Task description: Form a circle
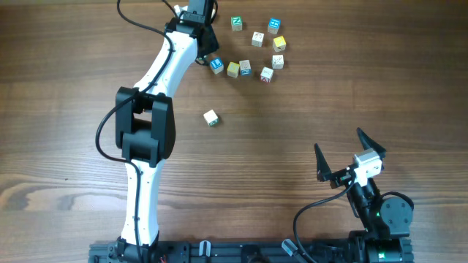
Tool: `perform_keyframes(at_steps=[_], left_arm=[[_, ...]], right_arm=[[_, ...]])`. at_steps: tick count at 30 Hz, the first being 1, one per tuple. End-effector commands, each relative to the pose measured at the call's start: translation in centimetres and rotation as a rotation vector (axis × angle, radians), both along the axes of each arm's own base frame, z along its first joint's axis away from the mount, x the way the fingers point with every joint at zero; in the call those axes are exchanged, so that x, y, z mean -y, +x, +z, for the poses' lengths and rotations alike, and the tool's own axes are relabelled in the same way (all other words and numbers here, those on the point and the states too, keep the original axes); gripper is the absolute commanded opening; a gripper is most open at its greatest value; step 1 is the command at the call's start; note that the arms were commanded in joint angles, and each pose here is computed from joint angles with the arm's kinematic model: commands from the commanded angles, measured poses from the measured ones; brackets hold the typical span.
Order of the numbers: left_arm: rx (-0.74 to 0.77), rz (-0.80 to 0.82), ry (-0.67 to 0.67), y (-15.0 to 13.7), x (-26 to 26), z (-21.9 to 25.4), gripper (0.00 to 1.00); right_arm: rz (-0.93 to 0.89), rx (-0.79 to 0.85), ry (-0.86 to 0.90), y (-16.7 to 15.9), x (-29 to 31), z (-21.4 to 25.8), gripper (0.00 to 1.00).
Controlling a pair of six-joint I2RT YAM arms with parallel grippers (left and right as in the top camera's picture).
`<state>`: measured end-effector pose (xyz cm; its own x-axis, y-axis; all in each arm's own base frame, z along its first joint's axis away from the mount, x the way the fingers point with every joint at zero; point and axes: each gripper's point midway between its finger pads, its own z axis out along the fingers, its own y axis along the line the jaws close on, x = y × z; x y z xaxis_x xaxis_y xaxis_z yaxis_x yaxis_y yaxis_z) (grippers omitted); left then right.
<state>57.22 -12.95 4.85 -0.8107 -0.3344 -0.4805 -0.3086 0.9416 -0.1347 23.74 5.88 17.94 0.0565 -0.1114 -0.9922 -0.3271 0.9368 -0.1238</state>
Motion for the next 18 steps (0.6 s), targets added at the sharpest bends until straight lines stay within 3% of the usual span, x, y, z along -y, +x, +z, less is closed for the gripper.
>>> perform_keyframes(at_steps=[1,7,11,15,18], left_arm=[[-0.033,0.008,0.032,-0.1,-0.8,-2.4,0.44],[-0.056,0.010,0.038,-0.2,-0.9,-4.1,0.48],[-0.053,0.010,0.037,-0.2,-0.9,-4.0,0.43],[-0.045,0.011,0.035,0.0,-0.9,-3.9,0.52],[-0.031,0.012,0.033,0.4,-1.1,-3.8,0.52]], right_arm=[[-0.001,0.011,-0.009,0.0,0.0,0.1,1.00],[-0.001,0.011,-0.010,0.0,0.0,0.1,1.00],[-0.001,0.011,-0.009,0.0,0.0,0.1,1.00],[-0.001,0.011,-0.009,0.0,0.0,0.1,1.00],[-0.001,0.011,-0.010,0.0,0.0,0.1,1.00]])
